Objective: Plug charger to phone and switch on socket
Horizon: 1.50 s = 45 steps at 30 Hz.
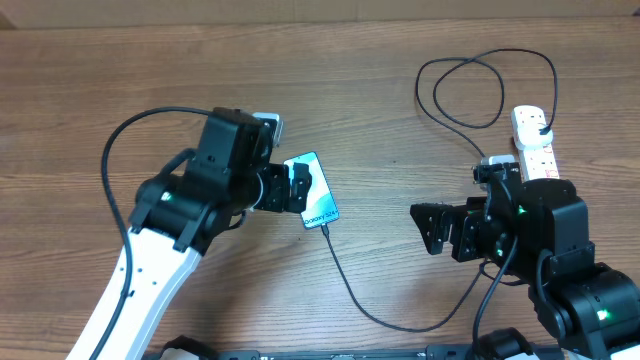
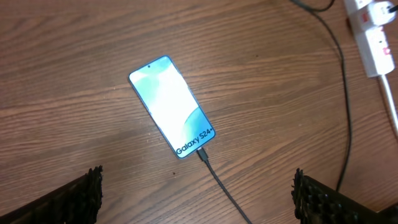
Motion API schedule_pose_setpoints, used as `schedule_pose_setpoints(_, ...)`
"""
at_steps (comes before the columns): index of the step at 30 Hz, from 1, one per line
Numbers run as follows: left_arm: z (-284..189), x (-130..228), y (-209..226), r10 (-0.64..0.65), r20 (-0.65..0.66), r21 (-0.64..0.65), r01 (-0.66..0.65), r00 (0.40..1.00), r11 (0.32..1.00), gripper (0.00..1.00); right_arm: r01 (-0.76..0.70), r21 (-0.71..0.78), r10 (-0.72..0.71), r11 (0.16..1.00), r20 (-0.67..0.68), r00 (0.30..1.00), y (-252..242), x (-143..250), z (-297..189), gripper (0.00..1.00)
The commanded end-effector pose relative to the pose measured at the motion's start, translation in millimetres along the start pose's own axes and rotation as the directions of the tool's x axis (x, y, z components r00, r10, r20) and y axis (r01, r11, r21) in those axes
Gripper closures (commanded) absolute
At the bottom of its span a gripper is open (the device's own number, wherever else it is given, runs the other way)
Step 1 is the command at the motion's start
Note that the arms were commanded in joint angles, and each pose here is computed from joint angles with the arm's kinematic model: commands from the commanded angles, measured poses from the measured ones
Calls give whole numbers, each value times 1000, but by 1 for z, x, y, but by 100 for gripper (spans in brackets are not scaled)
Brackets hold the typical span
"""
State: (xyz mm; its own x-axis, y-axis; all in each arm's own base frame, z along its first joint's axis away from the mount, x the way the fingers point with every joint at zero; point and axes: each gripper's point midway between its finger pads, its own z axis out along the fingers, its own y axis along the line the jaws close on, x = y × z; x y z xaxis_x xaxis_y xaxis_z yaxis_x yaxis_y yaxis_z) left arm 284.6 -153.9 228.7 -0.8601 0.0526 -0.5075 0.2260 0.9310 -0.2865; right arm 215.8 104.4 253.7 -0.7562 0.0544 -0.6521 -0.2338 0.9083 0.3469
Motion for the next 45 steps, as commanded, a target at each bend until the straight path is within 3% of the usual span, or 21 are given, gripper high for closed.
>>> schedule_pose_setpoints(1,16,3,4,16,-47,-26,-18,999,1000,0,5,6,-5,1000,11,1000,0,-3,-2,0)
schedule_pose_setpoints(6,7,6,18,39,-37,-105,-43,999,994,0,5,6,-5,1000,11,1000,0,-3,-2,0)
schedule_pose_setpoints(10,-35,-15,17,50,144,-101,-36,988,994,0,5,6,-5,1000,11,1000,0,-3,-2,0)
schedule_pose_setpoints(14,-97,-35,41,-9,397,-100,53,918,994,0,5,6,-5,1000,11,1000,0,-3,-2,0)
schedule_pose_setpoints(18,-130,-22,77,-52,555,-131,149,831,980,0,5,6,-5,1000,11,1000,0,-3,-2,0)
schedule_pose_setpoints(21,-137,-12,89,11,641,-169,126,767,978,1,5,6,-5,1000,11,1000,0,-3,-2,0)
schedule_pose_setpoints(29,-117,22,109,100,808,-189,95,581,977,1,5,6,-5,1000,11,1000,0,-3,-2,0)
schedule_pose_setpoints(35,-101,38,110,13,824,-105,129,567,986,0,5,6,-5,1000,11,1000,0,-3,-2,0)
schedule_pose_setpoints(45,-70,65,124,68,836,-153,112,545,982,0,5,6,-5,1000,11,1000,0,-3,-2,0)
